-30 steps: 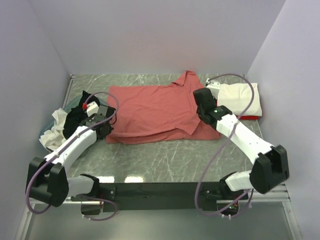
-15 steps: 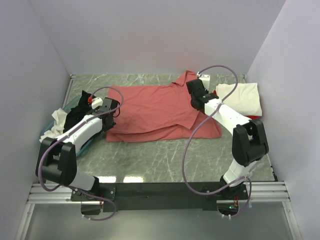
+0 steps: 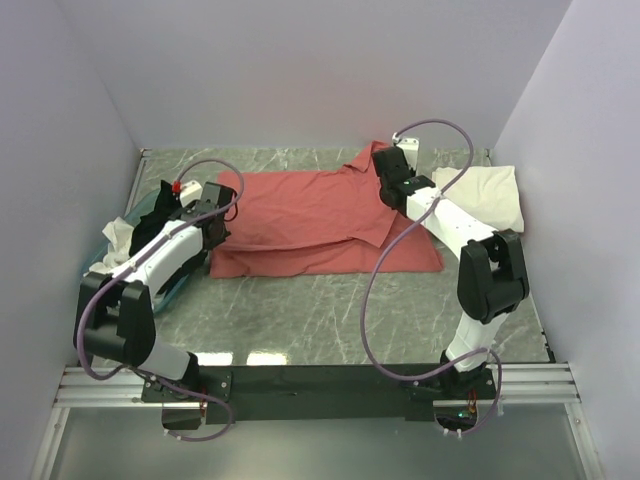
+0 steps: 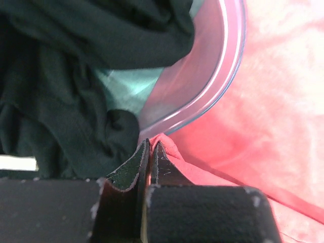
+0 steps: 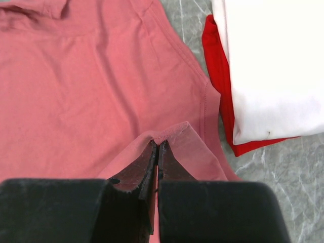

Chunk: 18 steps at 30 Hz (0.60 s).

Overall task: Fold and stack the t-shirts
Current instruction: Fold the tshirt

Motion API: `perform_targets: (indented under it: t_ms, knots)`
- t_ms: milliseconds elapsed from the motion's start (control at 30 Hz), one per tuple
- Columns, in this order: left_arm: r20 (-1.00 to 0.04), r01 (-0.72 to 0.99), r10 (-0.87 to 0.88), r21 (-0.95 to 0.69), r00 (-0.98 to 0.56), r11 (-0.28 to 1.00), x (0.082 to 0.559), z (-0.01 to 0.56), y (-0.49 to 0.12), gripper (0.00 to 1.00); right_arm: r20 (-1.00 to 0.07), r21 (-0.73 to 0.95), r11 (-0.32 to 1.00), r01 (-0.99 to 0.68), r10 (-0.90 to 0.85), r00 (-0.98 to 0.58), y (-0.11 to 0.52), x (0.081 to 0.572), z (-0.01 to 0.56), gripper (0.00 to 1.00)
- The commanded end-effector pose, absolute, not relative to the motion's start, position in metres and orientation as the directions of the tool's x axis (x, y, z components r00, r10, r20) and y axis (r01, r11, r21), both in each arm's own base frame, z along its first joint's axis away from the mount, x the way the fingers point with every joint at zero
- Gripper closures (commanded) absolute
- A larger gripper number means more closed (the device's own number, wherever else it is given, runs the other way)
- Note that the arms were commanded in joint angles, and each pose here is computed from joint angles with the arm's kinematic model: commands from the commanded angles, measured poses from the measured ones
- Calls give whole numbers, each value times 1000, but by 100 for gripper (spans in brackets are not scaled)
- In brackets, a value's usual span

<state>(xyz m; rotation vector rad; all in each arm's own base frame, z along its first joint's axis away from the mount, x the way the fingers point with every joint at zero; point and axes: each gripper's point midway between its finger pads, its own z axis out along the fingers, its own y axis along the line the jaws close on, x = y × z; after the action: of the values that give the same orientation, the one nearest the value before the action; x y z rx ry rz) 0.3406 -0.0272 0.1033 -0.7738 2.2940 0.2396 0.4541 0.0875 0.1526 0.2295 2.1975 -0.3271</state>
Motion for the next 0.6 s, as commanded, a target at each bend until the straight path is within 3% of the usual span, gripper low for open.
perform_targets:
  t_ms: [0, 200, 300, 333, 400, 500, 533, 567]
  knots:
    - [-700, -588, -441, -38, -562, 808, 359, 115, -23, 100, -820, -162, 936, 312, 48, -570, 78, 464, 165, 100]
    - [-679, -574, -431, -18, -594, 819, 368, 107, -28, 97, -804, -180, 932, 314, 45, -593, 76, 466, 153, 100]
    - [-678, -569, -433, -26, -594, 822, 371, 108, -30, 82, -795, -180, 934, 308, 46, -605, 78, 467, 149, 100]
    - [-681, -567, -435, -34, -590, 823, 373, 112, -31, 69, -792, -181, 934, 309, 48, -609, 77, 467, 148, 100]
    - [-683, -560, -434, -45, -588, 828, 375, 115, -33, 55, -787, -183, 934, 308, 49, -615, 77, 467, 150, 100]
    - [-690, -546, -443, -83, -572, 834, 378, 126, -37, 33, -788, -153, 942, 298, 66, -612, 78, 466, 157, 83]
    - [-691, -544, -447, -92, -568, 834, 378, 129, -38, 29, -790, -143, 945, 295, 71, -609, 78, 465, 159, 73]
    - [-692, -541, -451, -103, -564, 835, 378, 132, -39, 23, -791, -133, 946, 295, 77, -606, 77, 464, 160, 55]
